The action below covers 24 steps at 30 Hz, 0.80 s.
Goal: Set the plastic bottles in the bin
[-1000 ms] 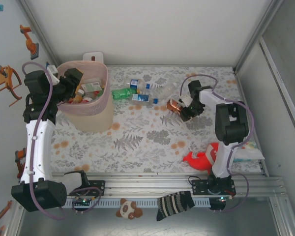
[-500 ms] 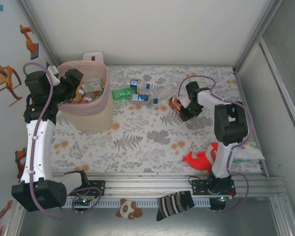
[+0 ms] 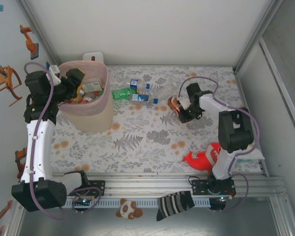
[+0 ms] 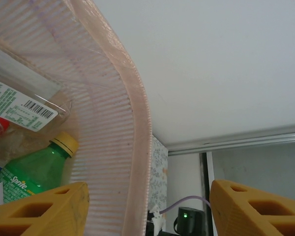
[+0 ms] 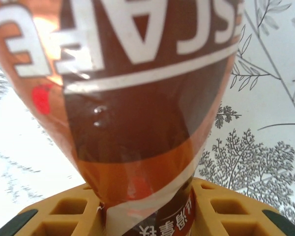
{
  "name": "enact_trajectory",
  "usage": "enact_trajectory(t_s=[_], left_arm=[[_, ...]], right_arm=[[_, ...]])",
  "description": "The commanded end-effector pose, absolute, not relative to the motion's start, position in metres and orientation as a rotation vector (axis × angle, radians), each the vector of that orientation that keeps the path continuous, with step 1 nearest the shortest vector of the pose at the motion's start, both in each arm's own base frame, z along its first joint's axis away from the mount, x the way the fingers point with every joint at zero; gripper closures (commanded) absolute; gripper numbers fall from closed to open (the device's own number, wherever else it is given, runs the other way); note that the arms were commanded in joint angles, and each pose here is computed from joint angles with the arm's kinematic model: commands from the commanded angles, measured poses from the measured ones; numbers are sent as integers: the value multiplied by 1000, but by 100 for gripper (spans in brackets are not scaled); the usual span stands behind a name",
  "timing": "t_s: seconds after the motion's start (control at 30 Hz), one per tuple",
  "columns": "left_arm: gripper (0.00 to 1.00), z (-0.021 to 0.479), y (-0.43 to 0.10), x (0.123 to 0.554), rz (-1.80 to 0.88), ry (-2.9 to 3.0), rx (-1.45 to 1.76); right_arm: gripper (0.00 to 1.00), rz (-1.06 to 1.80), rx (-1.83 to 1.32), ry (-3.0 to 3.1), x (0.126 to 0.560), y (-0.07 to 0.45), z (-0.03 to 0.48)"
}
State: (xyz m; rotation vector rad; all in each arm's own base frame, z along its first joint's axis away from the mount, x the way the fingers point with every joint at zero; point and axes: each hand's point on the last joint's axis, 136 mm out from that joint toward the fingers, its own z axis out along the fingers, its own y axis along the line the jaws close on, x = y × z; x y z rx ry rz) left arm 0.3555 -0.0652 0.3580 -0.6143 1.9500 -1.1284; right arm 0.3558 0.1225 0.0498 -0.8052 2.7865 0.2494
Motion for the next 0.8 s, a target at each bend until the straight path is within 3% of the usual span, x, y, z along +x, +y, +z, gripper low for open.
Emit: enact_trajectory(t_s=[0.0,0.33,0.77], left_arm=[[33,378,-78,349,-1151,1903,-453],[27,431,-138,326,-1280,1701,9],[23,477,-230,265,-1324,1448,617]], right_arm=[[73,379,-743,2647,360,143,92],[74,760,-767,2205,339,203,214],[74,1086,-997,1668,252,283,365]])
